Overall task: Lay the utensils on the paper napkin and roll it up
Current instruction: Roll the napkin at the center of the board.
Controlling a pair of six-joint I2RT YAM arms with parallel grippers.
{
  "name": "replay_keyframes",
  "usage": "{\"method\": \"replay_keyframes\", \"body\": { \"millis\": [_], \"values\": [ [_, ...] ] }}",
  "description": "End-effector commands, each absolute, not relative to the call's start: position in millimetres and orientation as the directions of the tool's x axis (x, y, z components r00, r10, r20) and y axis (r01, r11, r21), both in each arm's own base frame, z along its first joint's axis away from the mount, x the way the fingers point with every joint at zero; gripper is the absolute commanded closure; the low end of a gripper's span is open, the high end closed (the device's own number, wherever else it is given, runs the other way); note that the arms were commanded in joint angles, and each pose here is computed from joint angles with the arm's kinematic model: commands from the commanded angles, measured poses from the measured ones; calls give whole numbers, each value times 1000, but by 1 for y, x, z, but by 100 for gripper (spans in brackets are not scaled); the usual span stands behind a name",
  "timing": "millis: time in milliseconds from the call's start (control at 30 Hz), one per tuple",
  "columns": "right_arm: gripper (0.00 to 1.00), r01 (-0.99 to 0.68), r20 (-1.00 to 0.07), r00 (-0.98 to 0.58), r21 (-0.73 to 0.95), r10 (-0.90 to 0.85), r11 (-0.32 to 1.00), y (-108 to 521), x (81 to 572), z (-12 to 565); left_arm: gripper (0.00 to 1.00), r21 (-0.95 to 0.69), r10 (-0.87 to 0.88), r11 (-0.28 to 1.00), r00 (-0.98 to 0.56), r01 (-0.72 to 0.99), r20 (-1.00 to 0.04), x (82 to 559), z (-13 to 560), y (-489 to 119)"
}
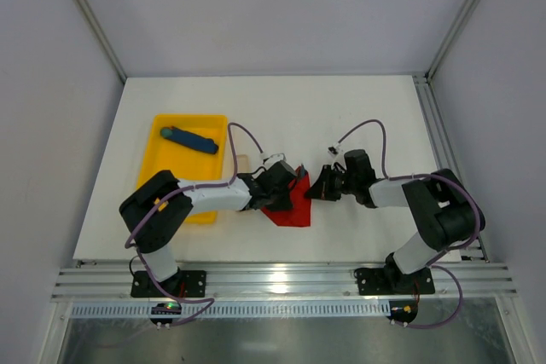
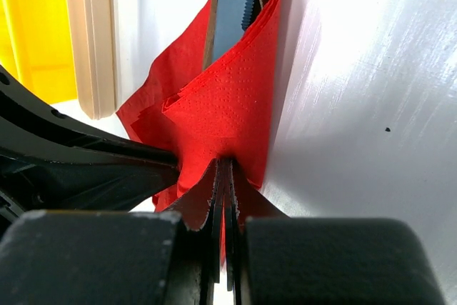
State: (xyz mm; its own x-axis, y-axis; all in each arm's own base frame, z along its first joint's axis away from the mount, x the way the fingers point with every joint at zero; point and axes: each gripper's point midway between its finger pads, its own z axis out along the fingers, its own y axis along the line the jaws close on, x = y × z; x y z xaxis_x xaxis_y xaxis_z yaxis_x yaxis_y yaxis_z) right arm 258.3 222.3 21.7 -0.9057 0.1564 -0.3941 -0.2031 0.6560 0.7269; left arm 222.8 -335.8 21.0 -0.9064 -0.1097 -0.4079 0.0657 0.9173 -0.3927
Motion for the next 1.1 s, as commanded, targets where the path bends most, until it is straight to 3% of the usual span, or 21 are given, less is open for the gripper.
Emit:
{"method": "replay_keyframes", "body": {
  "millis": [0,400,1067],
  "values": [
    [94,-260,-448,-881,729,153,633,224,266,31,82,-320,-75,945,-912,64,-404,216,3,-319],
    [94,-284,-498,-845,726,195,626,216,299,67,82,-312,-65,947,-914,70,-401,215,1,-319],
    [94,-184,-463,-851,705,249,685,202,324,27,82,-310,-59,948,-913,75,-403,212,-3,-316]
  ]
}}
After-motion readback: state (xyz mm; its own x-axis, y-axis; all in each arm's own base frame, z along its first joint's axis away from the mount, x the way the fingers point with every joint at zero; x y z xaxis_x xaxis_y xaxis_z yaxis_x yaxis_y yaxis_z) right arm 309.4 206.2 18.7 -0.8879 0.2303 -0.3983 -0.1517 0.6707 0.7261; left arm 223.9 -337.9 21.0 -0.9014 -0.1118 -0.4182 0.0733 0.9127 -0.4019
